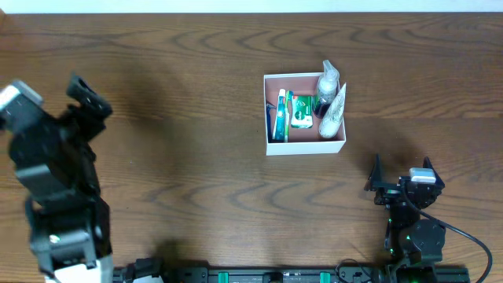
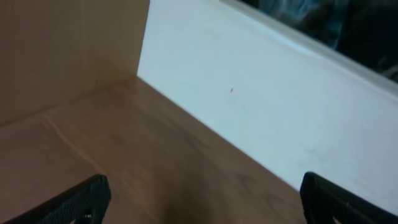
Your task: Pack container
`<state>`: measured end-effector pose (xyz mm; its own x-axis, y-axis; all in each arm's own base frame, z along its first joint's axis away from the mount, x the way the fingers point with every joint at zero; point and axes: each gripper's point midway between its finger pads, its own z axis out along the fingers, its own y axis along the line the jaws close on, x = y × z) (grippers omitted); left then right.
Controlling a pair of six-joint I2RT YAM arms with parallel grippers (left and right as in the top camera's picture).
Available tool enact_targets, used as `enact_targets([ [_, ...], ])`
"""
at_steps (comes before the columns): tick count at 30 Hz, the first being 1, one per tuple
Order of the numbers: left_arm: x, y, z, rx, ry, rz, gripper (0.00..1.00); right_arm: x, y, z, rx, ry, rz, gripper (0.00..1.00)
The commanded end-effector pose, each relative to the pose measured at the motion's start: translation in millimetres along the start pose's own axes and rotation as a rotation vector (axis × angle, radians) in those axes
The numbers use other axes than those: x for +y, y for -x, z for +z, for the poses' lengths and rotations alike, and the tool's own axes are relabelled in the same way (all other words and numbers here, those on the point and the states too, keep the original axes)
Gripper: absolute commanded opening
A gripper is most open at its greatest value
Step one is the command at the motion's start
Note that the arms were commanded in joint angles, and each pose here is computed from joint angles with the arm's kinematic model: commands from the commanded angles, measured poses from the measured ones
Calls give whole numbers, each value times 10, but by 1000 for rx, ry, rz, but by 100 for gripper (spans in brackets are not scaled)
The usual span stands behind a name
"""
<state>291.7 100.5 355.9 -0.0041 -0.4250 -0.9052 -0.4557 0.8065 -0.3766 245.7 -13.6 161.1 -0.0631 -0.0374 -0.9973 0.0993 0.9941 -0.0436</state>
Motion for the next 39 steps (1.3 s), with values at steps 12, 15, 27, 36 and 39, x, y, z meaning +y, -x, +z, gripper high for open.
enact_targets([
  [12,-17,-640,-220,-145,-178,118,98,38,-5,-4,-1,16,-12,99],
  [15,43,-723,-301,-160,-188,113,98,38,-5,-4,-1,16,-12,99],
  [27,286,-1064,-487,-242,-221,88,98,38,-5,-4,-1,16,-12,99],
  [36,365,-1182,-551,-299,-243,80,98,38,-5,-4,-1,16,-12,99],
  [39,343,-1263,-524,-291,-257,90,98,38,-5,-4,-1,16,-12,99],
])
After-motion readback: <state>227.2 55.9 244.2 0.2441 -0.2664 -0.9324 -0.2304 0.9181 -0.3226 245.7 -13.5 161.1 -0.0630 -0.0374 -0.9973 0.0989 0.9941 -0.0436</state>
